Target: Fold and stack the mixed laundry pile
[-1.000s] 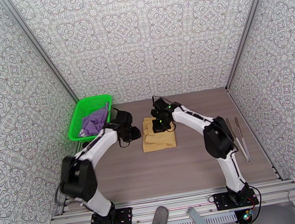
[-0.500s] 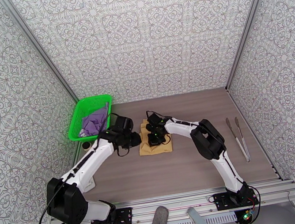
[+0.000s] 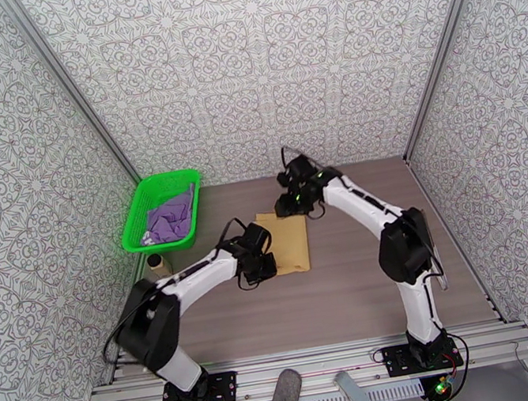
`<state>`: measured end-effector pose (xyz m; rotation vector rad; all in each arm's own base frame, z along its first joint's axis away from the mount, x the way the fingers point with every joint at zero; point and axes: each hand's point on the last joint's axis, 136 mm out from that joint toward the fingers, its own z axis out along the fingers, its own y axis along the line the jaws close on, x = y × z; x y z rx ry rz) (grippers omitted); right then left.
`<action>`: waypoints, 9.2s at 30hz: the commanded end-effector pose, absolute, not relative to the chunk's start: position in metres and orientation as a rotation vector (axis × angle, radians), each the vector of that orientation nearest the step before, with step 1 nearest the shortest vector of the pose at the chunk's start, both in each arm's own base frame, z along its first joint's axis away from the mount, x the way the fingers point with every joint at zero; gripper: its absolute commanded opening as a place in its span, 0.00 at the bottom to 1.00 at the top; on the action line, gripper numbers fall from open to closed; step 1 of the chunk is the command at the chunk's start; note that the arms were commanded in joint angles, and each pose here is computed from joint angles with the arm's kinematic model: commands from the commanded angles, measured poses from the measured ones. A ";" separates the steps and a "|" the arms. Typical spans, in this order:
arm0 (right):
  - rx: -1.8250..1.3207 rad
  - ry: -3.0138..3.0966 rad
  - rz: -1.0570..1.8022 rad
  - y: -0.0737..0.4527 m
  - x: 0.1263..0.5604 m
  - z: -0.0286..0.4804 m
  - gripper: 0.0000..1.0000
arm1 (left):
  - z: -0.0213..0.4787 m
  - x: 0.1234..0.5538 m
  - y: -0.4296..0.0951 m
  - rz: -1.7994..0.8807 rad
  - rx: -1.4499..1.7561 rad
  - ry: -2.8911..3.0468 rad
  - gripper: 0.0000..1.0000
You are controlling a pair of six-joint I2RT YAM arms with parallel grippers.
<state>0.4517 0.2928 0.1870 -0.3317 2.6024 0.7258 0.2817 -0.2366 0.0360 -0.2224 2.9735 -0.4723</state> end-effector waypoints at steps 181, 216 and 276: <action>-0.006 2.534 0.545 0.116 0.319 0.136 0.77 | 0.166 0.481 0.121 -0.040 -0.931 2.491 0.82; 0.098 2.449 0.603 0.113 0.302 0.179 0.69 | 0.375 0.482 0.076 -0.410 -0.641 2.173 0.00; -0.474 2.129 1.271 0.301 0.245 0.195 0.68 | 0.223 0.284 -0.276 -0.900 -0.116 2.507 0.00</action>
